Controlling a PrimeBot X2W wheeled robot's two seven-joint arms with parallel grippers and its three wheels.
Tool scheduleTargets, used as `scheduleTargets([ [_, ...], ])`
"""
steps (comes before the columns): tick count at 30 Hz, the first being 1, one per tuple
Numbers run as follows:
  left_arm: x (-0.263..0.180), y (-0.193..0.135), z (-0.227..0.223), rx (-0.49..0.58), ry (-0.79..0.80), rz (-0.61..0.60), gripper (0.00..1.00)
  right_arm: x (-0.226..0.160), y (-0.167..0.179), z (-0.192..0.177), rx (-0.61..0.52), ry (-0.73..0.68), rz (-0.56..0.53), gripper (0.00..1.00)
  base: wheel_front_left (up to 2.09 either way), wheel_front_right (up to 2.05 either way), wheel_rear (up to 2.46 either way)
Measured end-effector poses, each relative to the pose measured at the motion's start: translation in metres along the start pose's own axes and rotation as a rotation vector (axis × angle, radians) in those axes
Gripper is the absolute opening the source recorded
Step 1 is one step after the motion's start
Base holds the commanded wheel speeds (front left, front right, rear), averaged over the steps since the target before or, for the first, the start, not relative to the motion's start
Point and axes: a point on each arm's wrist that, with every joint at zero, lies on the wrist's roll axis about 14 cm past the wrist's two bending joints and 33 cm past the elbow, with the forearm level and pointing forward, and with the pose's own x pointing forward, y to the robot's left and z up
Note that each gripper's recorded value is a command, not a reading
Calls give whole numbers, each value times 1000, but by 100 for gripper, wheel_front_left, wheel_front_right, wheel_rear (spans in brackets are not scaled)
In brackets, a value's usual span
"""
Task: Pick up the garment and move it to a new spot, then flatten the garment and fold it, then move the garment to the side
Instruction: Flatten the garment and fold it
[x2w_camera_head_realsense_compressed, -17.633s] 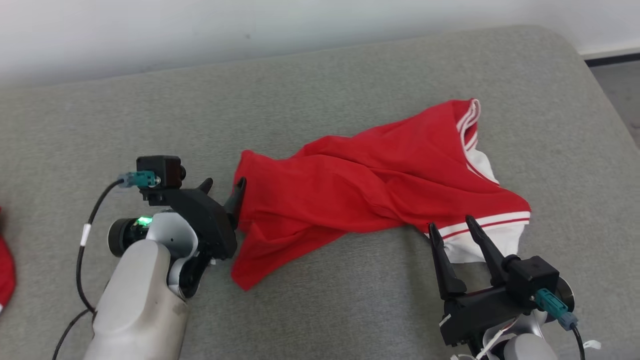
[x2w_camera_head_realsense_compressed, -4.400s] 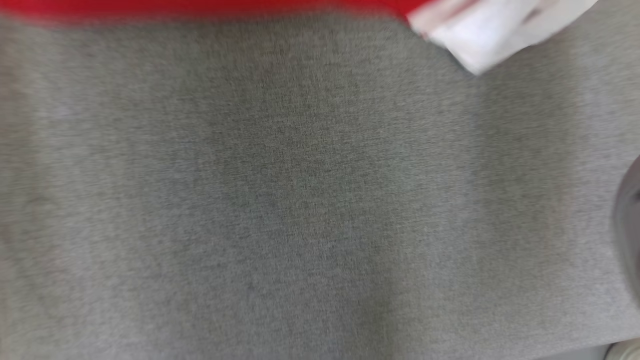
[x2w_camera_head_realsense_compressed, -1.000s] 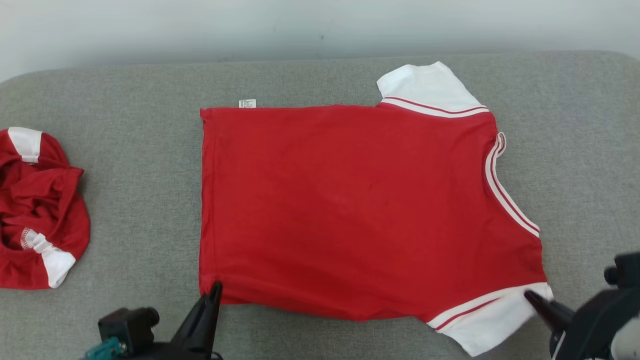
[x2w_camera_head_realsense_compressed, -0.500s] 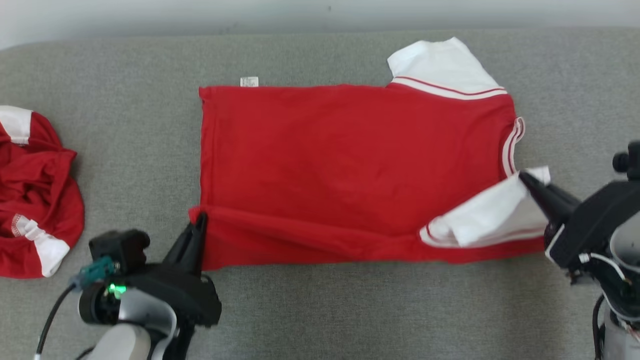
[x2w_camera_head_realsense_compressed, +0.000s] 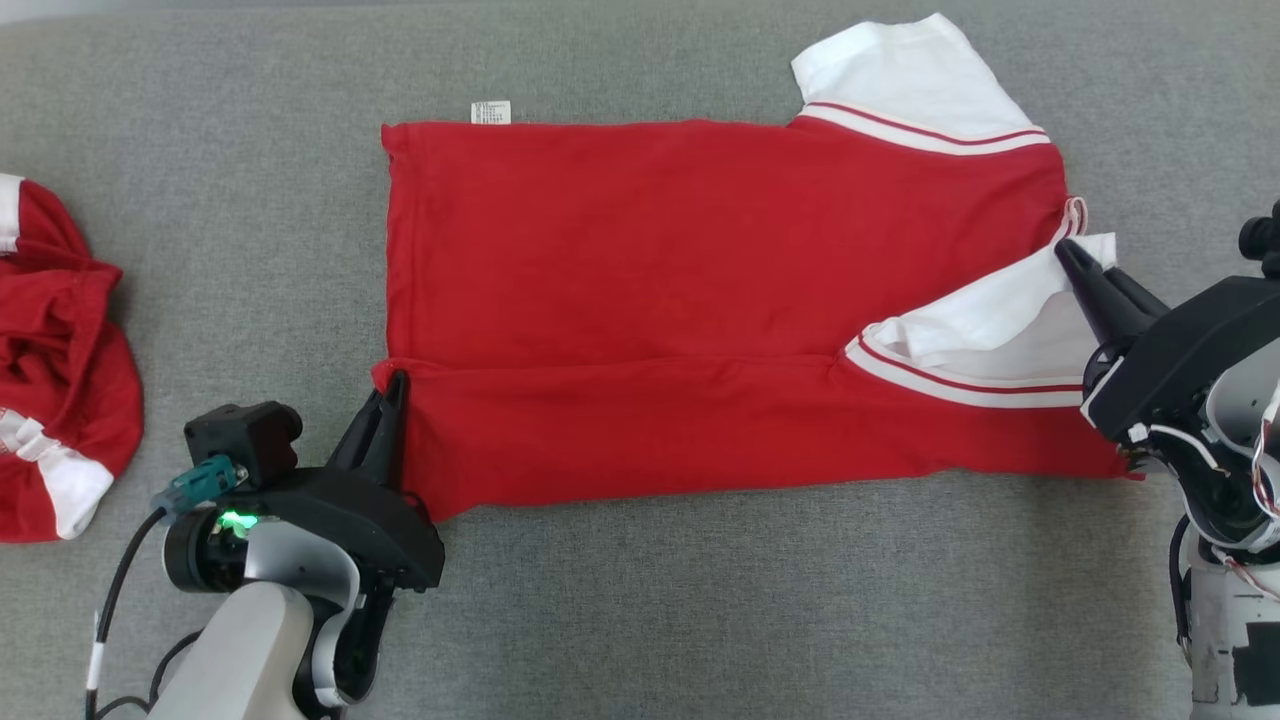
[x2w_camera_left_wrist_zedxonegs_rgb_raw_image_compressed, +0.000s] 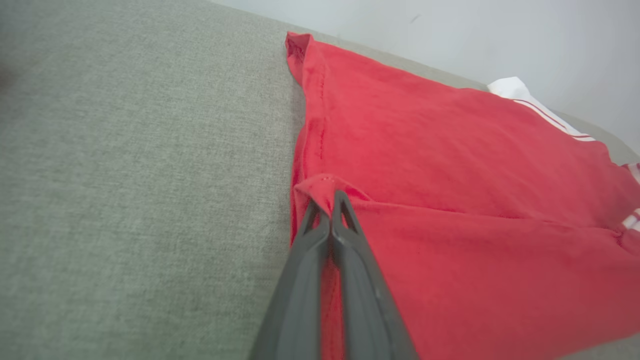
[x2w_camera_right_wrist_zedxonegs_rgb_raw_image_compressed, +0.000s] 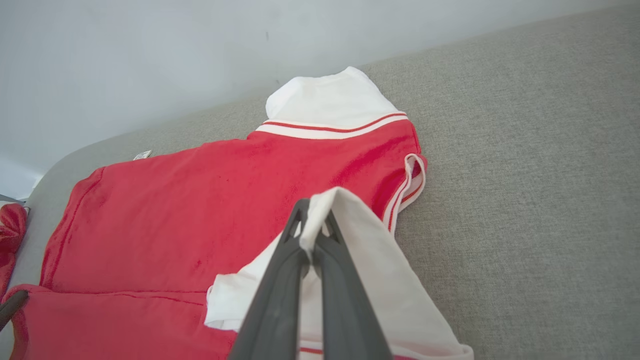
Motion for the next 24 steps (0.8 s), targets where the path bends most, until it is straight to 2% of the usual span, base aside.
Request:
scheduleTargets([
  [11,4,12,-8,15,6,25,0,18,-4,2,6,-52,-12,0,0,0,0],
  [12,4,12,-8,16,5,27,11,19,-5,2,7,-53,-14,40,0,0,0],
  [13,4,12,-7,17,1,27,90,20,-5,1,10,-52,-16,100,0,0,0],
  [14,4,12,-6,20,-4,26,100,20,-6,0,12,-54,-18,100,0,0,0],
  [19,0,3,-1,60,-47,-8,100,19,0,9,11,-110,-6,100,0,0,0],
  [24,-13,4,8,138,-104,-7,100,6,-6,0,4,-80,-19,100,0,0,0],
])
